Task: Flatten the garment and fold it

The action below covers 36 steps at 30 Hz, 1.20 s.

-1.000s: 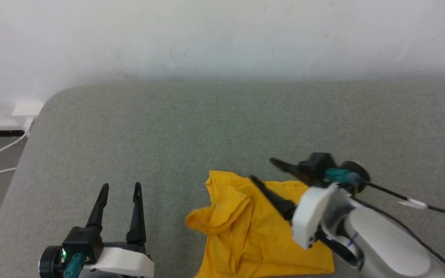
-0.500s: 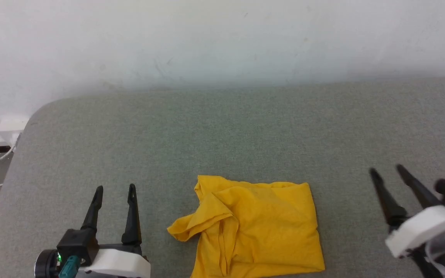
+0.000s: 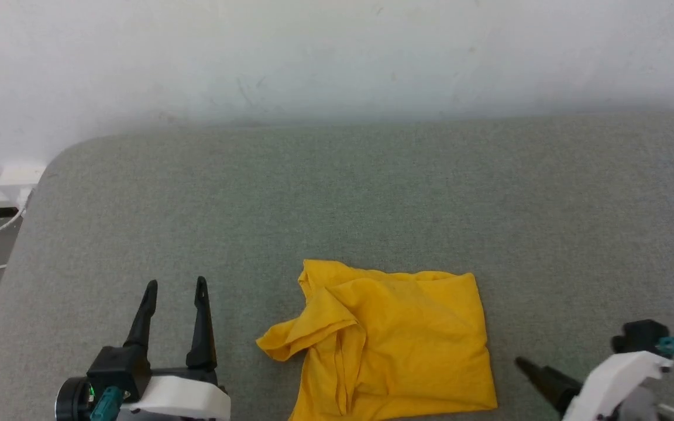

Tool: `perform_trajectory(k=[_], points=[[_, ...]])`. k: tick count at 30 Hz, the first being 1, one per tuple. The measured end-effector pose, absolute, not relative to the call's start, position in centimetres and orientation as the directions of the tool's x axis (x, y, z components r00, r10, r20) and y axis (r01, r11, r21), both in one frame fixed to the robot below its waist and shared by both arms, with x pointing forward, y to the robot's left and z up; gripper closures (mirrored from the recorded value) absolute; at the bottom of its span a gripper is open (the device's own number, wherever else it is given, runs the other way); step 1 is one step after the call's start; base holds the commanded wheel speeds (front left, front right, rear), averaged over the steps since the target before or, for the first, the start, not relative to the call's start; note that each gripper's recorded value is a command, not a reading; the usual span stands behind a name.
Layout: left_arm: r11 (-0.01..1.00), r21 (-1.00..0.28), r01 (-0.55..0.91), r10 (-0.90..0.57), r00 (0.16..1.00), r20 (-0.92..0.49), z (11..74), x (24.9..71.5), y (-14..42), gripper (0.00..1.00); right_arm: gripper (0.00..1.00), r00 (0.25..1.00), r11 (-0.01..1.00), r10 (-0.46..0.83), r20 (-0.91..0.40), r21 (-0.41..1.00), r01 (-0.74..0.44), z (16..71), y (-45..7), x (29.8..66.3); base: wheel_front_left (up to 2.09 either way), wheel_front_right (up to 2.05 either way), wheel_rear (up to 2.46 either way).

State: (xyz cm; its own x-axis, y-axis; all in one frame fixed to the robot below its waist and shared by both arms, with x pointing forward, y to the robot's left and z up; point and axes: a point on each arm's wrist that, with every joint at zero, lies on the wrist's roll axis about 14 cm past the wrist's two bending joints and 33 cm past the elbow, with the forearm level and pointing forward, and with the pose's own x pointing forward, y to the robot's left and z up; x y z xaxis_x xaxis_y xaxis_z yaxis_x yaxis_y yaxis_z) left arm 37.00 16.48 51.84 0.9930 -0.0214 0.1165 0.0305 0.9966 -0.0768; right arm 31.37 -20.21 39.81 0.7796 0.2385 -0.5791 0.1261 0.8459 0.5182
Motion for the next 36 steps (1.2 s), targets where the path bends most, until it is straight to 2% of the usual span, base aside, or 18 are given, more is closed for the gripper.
perform_trajectory(k=[4, 8, 12, 13, 14, 15, 19, 24, 30, 36], points=[[0.996, -0.082, 0.022, -0.013, 0.994, 0.109, 51.6, 37.1, 16.6, 0.0, 0.0, 0.705, 0.757, 0.384, -0.597, 0.641, 0.131, 38.8, -16.2, 31.7, 0.0, 0.0, 0.0], [0.996, -0.084, 0.012, -0.003, 0.994, 0.105, 51.5, 37.1, 16.9, 0.0, 0.0, 0.708, 0.698, 0.446, -0.547, 0.708, 0.107, 39.7, -13.8, 33.9, 0.0, 0.0, 0.0], [0.997, -0.082, 0.003, 0.005, 0.995, 0.096, 51.2, 37.1, 17.1, 0.0, 0.0, 0.671, 0.687, 0.491, -0.556, 0.721, 0.095, 39.1, -12.0, 34.7, 0.0, 0.0, 0.0], [0.997, -0.081, 0.001, 0.007, 0.996, 0.094, 51.1, 37.0, 17.2, 0.0, 0.14, 0.657, 0.69, 0.5, -0.564, 0.718, 0.092, 38.9, -11.6, 34.7, 0.0, 0.0, 0.0], [0.997, -0.081, -0.001, 0.009, 0.996, 0.092, 51.0, 37.0, 17.2, 0.0, 0.65, 0.644, 0.69, 0.511, -0.57, 0.718, 0.089, 38.7, -11.2, 34.8, 0.0, 0.0, 0.0], [0.997, -0.081, -0.004, 0.011, 0.996, 0.091, 51.0, 37.0, 17.3, 0.0, 1.0, 0.633, 0.687, 0.521, -0.572, 0.722, 0.086, 38.6, -10.8, 34.9, 0.0, 0.0, 0.0], [0.997, -0.081, -0.01, 0.017, 0.996, 0.087, 50.9, 36.9, 17.5, 0.0, 1.0, 0.598, 0.698, 0.549, -0.584, 0.714, 0.055, 38.4, -9.6, 35.0, 0.0, 0.0, 0.0], [0.997, -0.073, 0.002, 0.005, 0.995, 0.095, 51.1, 37.1, 17.1, 0.0, 1.0, 0.589, 0.828, 0.49, -0.642, 0.555, -0.084, 37.9, -10.5, 35.0, 0.0, 0.0, 0.0], [0.997, -0.066, 0.029, -0.021, 0.994, 0.109, 51.5, 37.5, 16.2, 0.0, 1.0, 0.643, 0.91, 0.411, -0.646, 0.334, -0.246, 39.5, -12.2, 36.3, 0.0, 0.0, 0.0], [0.995, -0.071, 0.077, -0.068, 0.991, 0.117, 51.8, 38.0, 14.5, 0.0, 1.0, 0.698, 0.947, 0.31, -0.646, 0.146, -0.286, 41.3, -16.7, 36.5, 0.0, 0.0, 0.0]])
